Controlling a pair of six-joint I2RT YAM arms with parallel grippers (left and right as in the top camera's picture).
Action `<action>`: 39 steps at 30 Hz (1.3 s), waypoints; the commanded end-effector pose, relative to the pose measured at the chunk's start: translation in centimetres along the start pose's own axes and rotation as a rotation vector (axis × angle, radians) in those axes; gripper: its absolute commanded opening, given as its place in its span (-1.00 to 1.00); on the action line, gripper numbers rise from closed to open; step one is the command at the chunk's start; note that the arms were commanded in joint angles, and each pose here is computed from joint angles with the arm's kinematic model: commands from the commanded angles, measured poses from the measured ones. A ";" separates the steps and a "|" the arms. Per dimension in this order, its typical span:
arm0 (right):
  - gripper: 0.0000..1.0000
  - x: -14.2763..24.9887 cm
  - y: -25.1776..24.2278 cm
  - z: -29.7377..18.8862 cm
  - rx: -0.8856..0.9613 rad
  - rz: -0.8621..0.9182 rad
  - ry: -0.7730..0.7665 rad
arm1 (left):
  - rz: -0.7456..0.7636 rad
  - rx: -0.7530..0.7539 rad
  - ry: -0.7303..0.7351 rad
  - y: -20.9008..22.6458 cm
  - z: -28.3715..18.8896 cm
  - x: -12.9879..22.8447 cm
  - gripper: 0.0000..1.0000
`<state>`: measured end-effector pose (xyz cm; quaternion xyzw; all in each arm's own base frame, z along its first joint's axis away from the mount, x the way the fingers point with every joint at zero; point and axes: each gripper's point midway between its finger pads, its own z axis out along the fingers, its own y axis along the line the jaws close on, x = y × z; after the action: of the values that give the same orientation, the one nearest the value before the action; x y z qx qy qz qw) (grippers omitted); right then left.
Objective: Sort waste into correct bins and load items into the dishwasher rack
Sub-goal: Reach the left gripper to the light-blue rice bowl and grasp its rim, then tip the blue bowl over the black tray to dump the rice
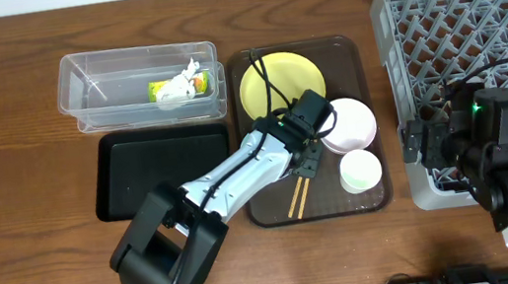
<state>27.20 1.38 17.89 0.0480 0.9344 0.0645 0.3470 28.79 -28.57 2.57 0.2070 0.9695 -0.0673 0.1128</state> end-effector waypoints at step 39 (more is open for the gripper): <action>0.99 -0.6 0.2 -0.5 0.002 -0.011 -0.016 | -0.181 0.098 -0.162 5.0 -12.3 -1.4 -0.88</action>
<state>27.11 1.38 17.82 0.0482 0.9352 0.0644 0.3448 29.28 -23.90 13.54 0.1495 0.9645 -0.1032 0.1916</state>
